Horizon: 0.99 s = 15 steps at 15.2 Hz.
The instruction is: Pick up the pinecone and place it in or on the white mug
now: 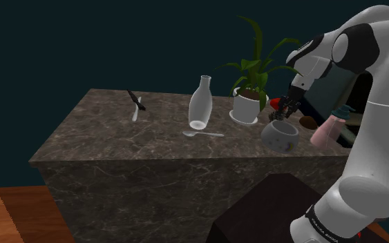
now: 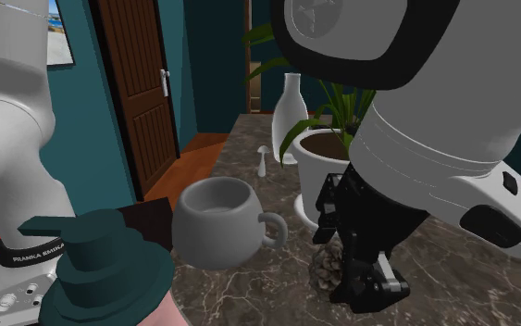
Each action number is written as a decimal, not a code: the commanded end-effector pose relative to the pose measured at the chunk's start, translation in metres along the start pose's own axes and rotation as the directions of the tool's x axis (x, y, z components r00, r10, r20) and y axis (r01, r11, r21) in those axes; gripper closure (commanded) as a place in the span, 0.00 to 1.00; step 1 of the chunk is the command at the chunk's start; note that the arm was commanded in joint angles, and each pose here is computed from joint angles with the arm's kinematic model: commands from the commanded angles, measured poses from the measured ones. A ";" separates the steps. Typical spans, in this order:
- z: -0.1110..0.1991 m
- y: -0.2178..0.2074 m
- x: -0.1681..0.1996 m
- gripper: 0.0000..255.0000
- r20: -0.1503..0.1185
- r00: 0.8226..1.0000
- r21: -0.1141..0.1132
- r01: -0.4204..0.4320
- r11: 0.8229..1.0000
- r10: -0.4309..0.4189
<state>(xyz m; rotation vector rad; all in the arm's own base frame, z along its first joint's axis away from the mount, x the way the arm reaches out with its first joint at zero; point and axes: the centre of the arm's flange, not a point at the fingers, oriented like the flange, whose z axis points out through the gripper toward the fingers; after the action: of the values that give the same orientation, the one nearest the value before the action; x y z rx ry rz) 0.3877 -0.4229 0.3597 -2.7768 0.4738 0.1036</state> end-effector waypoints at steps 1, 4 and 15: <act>0.001 0.000 0.000 1.00 0.001 1.000 0.000 0.000 1.000 0.000; 0.001 0.000 0.000 1.00 0.001 1.000 0.000 0.000 1.000 0.000; -0.049 -0.016 -0.006 1.00 0.001 1.000 0.000 0.000 1.000 0.000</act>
<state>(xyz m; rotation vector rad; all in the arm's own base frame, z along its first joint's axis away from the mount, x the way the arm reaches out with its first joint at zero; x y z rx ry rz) 0.3880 -0.4232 0.4059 -2.7771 0.4735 0.1042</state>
